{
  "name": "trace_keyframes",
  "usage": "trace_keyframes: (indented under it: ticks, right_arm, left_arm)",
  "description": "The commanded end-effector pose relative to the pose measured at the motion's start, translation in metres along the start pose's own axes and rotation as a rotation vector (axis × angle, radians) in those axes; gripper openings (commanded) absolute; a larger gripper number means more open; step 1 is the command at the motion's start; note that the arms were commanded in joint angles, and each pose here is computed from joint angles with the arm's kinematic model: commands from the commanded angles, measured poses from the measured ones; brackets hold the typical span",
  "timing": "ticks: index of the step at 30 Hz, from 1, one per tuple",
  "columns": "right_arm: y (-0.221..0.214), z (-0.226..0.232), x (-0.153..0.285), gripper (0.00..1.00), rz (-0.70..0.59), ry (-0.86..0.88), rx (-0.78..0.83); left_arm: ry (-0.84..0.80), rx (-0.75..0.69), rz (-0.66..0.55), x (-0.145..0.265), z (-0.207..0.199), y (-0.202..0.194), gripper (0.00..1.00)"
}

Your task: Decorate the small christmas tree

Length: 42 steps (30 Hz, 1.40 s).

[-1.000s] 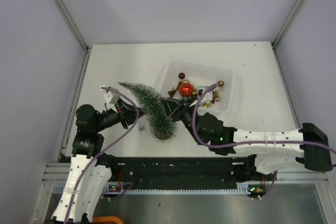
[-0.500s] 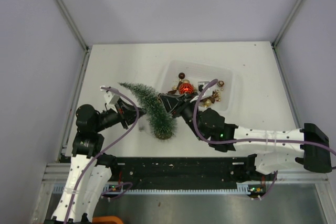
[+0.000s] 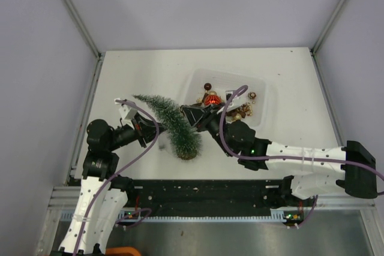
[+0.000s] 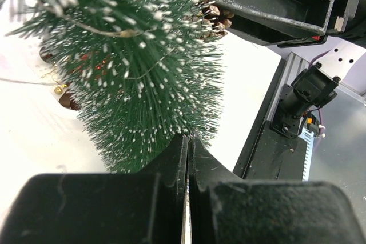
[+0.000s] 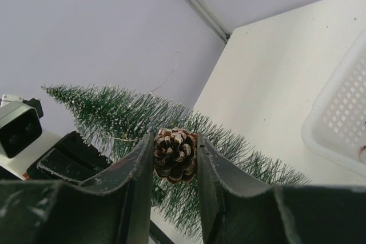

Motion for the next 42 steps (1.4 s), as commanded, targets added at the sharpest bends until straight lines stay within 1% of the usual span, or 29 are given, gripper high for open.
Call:
trace_keyframes:
  ticks: [1, 11, 18, 25, 32, 34, 38, 42]
  right_arm:
    - [0.006, 0.014, -0.004, 0.0, -0.002, 0.036, -0.074]
    - [-0.013, -0.01, 0.008, 0.0, 0.051, -0.011, -0.101]
    - [-0.013, -0.025, 0.02, 0.0, 0.046, -0.037, -0.115]
    - [-0.013, -0.017, 0.018, 0.0, 0.046, 0.002, -0.127]
    - [-0.016, 0.009, 0.003, 0.01, 0.059, 0.078, -0.149]
    - [-0.017, 0.009, 0.002, 0.06, 0.064, 0.076, -0.147]
    - [-0.022, -0.009, 0.011, 0.22, 0.071, 0.023, -0.143]
    - [-0.019, -0.024, 0.023, 0.35, 0.068, -0.016, -0.138]
  left_arm:
    - [-0.025, -0.047, -0.01, 0.0, -0.005, 0.005, 0.0]
    - [-0.023, -0.054, -0.014, 0.0, -0.004, 0.006, 0.0]
    - [-0.023, -0.045, -0.013, -0.001, -0.003, 0.003, 0.0]
    - [-0.025, -0.044, -0.015, 0.0, -0.003, 0.002, 0.0]
    - [-0.024, -0.047, -0.016, 0.0, -0.002, 0.001, 0.0]
    - [-0.025, -0.049, -0.015, 0.0, -0.002, 0.001, 0.0]
    - [-0.025, -0.048, -0.013, 0.0, -0.002, -0.001, 0.0]
    - [-0.023, -0.045, -0.013, 0.0, -0.001, -0.003, 0.0]
Point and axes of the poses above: each gripper's point midway between its finger pads, its own x axis back along the fingers, its own z axis along the line the jaws close on, y = z × x, the point moved 3 cm from there along x, back along the fingers, and after that the axes turned 1 degree about x, right-handed, at the moved point
